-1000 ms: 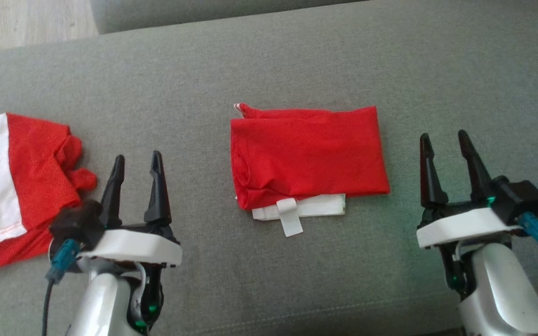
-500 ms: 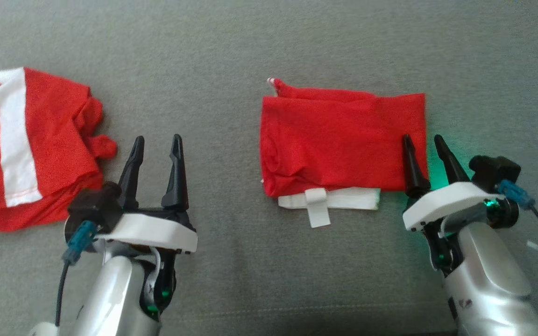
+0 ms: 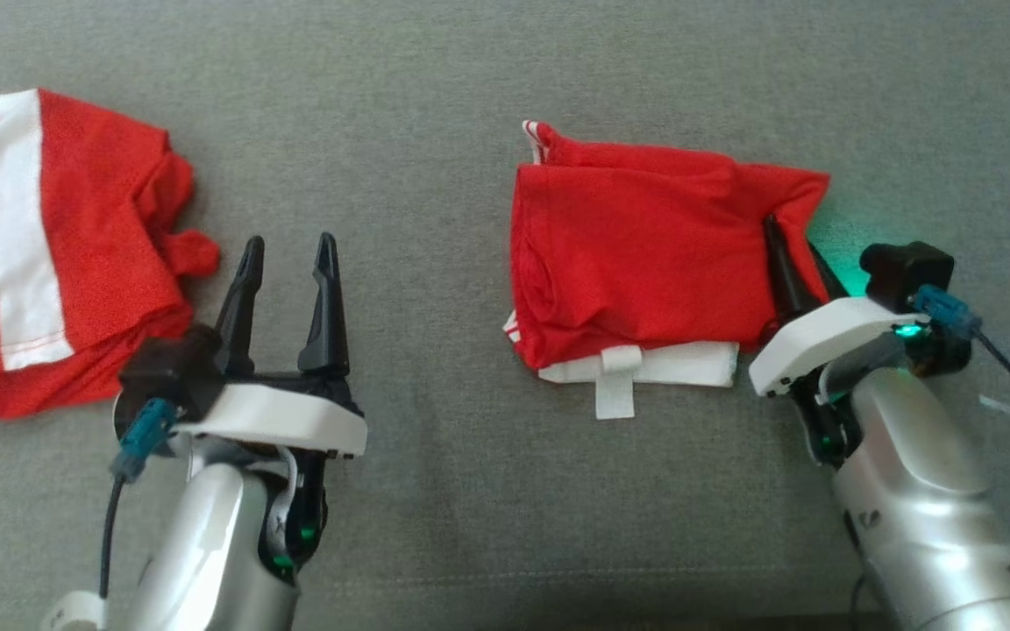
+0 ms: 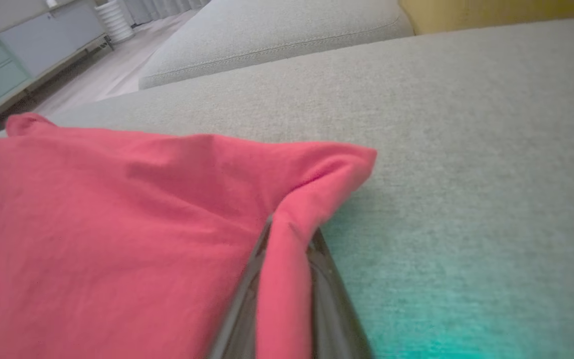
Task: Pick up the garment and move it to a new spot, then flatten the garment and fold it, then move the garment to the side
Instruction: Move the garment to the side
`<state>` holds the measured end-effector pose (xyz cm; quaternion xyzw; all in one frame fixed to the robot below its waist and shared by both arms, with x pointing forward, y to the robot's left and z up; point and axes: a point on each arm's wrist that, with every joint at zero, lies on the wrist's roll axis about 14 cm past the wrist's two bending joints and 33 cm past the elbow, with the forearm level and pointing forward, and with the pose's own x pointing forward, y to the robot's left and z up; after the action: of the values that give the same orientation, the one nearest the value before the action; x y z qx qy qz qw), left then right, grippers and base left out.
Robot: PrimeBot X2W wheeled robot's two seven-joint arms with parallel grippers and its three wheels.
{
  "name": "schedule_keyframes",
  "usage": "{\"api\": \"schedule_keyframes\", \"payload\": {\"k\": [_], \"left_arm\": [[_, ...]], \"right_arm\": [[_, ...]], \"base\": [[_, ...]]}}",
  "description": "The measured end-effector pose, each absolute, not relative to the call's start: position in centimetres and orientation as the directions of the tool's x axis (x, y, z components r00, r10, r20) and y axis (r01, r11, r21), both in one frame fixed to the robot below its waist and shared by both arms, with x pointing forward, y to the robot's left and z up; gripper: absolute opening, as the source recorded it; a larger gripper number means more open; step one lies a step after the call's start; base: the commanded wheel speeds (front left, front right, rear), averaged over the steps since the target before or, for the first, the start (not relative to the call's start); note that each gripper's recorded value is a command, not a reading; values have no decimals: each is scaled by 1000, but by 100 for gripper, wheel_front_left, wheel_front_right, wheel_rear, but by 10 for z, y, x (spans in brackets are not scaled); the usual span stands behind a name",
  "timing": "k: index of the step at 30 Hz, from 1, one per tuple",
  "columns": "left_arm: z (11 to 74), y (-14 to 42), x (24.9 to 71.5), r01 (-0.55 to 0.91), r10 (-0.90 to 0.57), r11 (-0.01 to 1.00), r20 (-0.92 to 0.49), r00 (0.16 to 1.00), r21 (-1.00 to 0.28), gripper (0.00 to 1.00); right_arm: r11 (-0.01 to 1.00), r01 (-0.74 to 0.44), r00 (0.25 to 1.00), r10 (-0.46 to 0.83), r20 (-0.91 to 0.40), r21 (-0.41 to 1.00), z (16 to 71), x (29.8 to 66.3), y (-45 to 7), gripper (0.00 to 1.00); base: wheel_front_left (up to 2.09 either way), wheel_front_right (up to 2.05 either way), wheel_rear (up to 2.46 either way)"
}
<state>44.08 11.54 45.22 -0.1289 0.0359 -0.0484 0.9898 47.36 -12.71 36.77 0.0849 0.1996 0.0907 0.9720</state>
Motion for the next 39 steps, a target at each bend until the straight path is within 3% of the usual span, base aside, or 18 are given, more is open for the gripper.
{"api": "schedule_keyframes", "payload": {"k": [4,12,16,27,34,35,36,39], "left_arm": [[454,107,449,112,-128,958,-45,991,-262,100],[454,94,459,147,-163,951,-34,986,-272,100],[453,95,463,144,-159,951,-33,987,-272,100],[444,108,466,104,-124,955,-55,991,-278,100],[444,107,466,106,-126,955,-56,990,-279,100],[444,107,466,107,-127,954,-55,990,-279,100],[445,106,466,109,-129,954,-53,990,-279,100],[446,105,466,113,-133,953,-50,990,-280,100]], "right_arm": [[984,-140,914,173,-366,114,372,479,-155,0],[976,-25,939,-51,-340,-215,410,499,-299,0],[951,31,944,-128,-303,-307,436,512,-343,0],[925,62,958,-160,-237,-375,458,546,-361,0],[922,86,952,-188,-243,-378,456,542,-368,0],[924,90,951,-191,-242,-372,456,542,-368,40],[926,91,953,-188,-239,-366,456,541,-366,100],[934,100,954,-187,-233,-342,456,541,-362,100]], "base": [[0,0,0],[0,0,0],[0,0,0],[0,0,0],[0,0,0],[0,0,0],[0,0,0],[0,0,0]]}}
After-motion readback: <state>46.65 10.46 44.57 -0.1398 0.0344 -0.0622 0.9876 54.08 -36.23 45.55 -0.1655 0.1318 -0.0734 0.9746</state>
